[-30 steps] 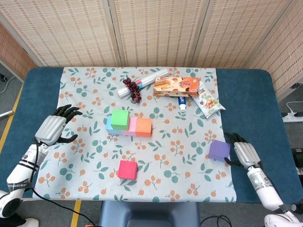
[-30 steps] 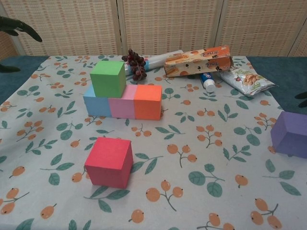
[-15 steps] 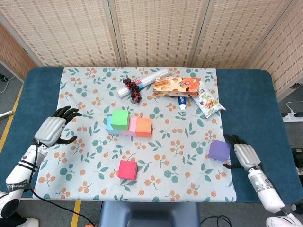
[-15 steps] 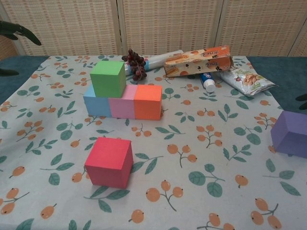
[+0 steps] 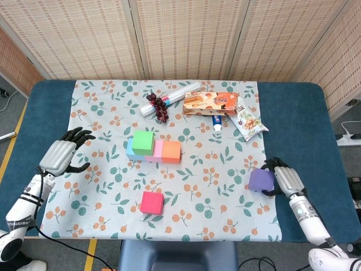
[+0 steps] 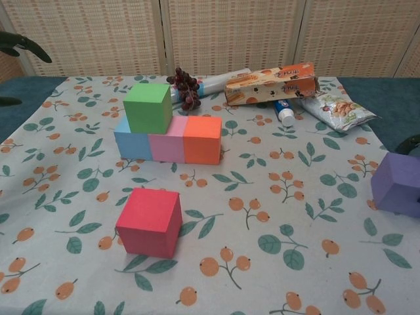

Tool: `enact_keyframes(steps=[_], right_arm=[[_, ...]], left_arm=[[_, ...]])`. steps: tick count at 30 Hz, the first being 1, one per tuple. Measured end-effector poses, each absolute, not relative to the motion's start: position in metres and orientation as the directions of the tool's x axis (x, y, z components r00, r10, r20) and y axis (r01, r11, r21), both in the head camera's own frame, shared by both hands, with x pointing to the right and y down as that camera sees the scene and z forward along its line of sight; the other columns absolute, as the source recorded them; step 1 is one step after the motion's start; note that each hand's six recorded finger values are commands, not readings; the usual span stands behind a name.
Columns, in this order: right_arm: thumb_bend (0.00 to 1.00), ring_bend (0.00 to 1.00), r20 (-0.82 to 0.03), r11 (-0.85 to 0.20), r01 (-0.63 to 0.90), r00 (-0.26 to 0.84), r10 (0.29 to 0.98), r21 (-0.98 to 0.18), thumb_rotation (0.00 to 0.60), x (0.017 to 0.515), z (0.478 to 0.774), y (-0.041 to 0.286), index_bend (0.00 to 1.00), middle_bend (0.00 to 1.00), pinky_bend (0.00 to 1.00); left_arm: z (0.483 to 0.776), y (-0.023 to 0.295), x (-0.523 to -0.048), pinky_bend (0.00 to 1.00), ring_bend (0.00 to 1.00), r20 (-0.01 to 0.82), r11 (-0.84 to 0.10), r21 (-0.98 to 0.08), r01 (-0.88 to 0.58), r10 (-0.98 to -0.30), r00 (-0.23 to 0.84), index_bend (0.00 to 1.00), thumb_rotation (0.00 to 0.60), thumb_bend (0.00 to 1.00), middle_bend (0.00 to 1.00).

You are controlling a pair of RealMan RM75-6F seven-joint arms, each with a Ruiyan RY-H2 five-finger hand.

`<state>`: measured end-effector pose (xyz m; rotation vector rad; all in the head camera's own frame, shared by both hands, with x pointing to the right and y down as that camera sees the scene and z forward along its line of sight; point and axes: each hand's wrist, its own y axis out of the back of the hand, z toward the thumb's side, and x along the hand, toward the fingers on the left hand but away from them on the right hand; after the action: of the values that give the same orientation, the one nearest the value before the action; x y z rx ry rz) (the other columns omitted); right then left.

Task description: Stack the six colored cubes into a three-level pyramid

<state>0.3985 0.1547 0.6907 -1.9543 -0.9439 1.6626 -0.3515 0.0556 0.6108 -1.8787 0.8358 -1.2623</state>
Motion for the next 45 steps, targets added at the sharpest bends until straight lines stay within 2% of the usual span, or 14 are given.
enact_keyframes(steps=[6, 13, 18, 28, 37, 45], right_arm=[[0.07, 0.03, -0.666, -0.679, 0.231, 0.143, 0.732, -0.696, 0.600, 0.373, 0.664, 0.136, 0.45, 0.18, 0.17], [0.07, 0.03, -0.628, -0.694, 0.229, 0.300, 0.718, -0.683, 0.600, 0.307, 0.627, 0.085, 0.44, 0.18, 0.17], [0.07, 0.03, -0.619, -0.712, 0.190, 0.378, 0.689, -0.676, 0.600, 0.261, 0.618, 0.053, 0.44, 0.18, 0.17], [0.07, 0.03, -0.635, -0.747, 0.140, 0.440, 0.635, -0.650, 0.600, 0.172, 0.636, 0.015, 0.44, 0.18, 0.17], [0.07, 0.03, -0.661, -0.758, 0.152, 0.402, 0.634, -0.634, 0.600, 0.118, 0.664, -0.002, 0.43, 0.18, 0.16], [0.07, 0.03, -0.676, -0.753, 0.151, 0.355, 0.646, -0.641, 0.600, 0.097, 0.673, -0.009, 0.41, 0.18, 0.14]], left_arm=[[0.611, 0.062, -0.354, 0.12, 0.03, 0.459, -0.505, -0.860, -0.075, -0.829, 0.319, 0.20, 0.600, 0.28, 0.12], [0.615, 0.074, -0.354, 0.12, 0.03, 0.456, -0.494, -0.869, -0.038, -0.827, 0.328, 0.20, 0.600, 0.28, 0.12], [0.620, 0.080, -0.353, 0.11, 0.03, 0.467, -0.506, -0.861, -0.040, -0.820, 0.332, 0.21, 0.600, 0.28, 0.12], [0.624, 0.083, -0.361, 0.11, 0.03, 0.466, -0.500, -0.865, -0.033, -0.827, 0.315, 0.21, 0.600, 0.28, 0.12], [0.623, 0.086, -0.364, 0.12, 0.03, 0.458, -0.495, -0.868, -0.042, -0.829, 0.322, 0.20, 0.600, 0.28, 0.12], [0.624, 0.089, -0.369, 0.11, 0.03, 0.459, -0.502, -0.863, -0.055, -0.826, 0.327, 0.20, 0.600, 0.28, 0.12]])
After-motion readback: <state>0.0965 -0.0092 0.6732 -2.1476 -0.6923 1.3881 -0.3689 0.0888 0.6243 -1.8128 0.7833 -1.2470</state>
